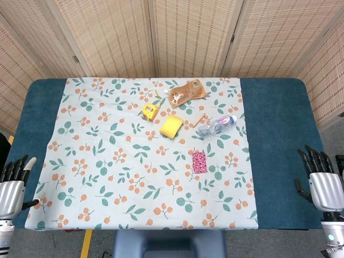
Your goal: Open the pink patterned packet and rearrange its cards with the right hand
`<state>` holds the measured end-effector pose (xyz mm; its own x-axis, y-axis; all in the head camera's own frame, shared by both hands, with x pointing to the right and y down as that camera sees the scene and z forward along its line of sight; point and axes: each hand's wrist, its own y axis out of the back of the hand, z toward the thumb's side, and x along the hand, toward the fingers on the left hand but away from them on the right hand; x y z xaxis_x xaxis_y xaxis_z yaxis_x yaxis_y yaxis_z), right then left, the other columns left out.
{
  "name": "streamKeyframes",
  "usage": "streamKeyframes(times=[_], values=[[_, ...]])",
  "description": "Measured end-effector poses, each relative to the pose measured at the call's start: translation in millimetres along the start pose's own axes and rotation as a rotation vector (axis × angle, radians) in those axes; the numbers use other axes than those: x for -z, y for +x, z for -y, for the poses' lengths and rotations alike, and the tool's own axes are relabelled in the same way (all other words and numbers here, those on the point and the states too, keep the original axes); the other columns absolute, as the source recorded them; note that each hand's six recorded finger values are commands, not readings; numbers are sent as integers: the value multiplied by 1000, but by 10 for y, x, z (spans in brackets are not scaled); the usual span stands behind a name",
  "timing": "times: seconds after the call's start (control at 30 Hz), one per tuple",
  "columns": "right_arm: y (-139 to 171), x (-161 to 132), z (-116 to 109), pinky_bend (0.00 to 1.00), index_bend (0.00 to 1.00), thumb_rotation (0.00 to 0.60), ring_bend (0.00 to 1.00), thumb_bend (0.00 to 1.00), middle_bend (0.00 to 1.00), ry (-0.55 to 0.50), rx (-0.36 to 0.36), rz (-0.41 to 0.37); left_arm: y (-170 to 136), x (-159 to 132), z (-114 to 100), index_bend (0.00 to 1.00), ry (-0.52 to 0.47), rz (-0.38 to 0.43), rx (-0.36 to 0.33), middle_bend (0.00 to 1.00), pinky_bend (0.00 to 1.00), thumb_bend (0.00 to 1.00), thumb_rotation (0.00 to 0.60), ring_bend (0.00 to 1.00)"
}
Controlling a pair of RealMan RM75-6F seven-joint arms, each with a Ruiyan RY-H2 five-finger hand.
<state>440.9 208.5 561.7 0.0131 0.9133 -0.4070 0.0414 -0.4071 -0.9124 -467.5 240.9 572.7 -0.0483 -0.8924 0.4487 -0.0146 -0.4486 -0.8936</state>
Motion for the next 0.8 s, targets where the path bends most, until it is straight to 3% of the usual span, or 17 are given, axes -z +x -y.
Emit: streamKeyframes(times=[0.8], values=[[-30,-44,-44,0,0,600,0,460,16,-42,-8,-36,-56,22,-13,56,-12,-9,-35,0,0,256,600,3]])
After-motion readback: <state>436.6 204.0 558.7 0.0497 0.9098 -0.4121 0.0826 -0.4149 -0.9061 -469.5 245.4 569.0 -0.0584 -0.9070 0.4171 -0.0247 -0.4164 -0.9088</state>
